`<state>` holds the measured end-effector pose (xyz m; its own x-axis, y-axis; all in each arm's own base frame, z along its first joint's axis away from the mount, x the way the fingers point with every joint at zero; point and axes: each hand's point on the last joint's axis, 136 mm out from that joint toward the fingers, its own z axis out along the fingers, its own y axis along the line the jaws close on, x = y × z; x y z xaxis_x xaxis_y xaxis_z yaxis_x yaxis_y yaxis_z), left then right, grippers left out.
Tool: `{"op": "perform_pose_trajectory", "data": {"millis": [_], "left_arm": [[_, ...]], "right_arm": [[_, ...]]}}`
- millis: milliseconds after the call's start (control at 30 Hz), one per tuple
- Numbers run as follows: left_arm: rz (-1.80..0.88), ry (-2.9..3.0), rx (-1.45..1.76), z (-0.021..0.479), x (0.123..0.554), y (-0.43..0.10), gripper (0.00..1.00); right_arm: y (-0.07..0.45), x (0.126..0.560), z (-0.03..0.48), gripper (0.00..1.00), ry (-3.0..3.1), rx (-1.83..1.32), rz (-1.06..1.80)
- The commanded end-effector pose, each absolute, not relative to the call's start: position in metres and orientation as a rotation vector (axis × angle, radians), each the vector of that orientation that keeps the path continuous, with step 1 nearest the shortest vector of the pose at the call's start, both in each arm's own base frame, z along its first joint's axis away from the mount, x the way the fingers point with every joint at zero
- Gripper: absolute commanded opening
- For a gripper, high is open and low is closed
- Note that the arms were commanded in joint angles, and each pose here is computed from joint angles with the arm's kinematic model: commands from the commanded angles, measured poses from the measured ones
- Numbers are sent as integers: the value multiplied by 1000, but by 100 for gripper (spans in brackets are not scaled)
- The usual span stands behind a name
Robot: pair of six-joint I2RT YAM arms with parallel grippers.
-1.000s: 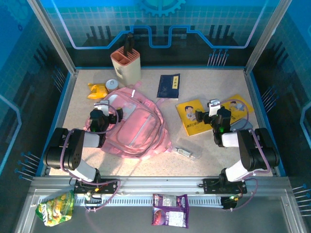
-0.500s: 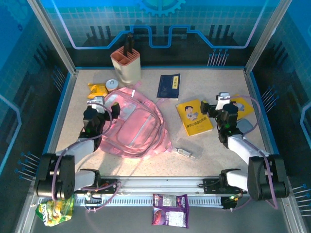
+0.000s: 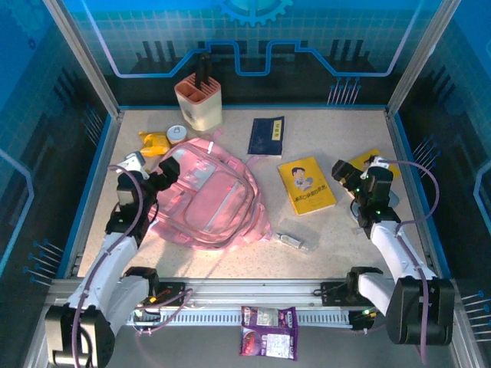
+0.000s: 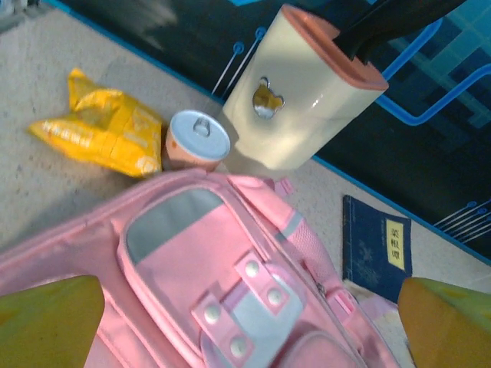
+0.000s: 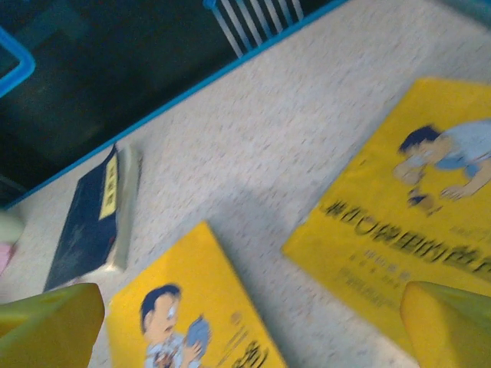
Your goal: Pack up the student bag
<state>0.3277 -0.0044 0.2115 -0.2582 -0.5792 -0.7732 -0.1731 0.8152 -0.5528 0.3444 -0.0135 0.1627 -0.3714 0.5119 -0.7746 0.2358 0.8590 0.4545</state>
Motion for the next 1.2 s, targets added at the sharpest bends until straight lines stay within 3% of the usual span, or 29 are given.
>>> {"op": "perform_pose_trajectory", "data": {"millis": [0,333,500,967,1167], "left_arm": [[-585,1908,-722,206,304,-17,99],[-690,2217,-765,166,245,-73,99],[-611,2379,-789,136,211,-88,99],[-367,2525,-890,64,179,-78,99],[-416,2503,-915,45,190,-87,99]], "right_arm": [[31,335,150,100,2121,526,507],[155,304,133,100,2476,140,698],[203,296,118,100,2579,-31,747],[260,329,73,100,2737,-231,627],[287,345,55,84,2757,-289,660]]}}
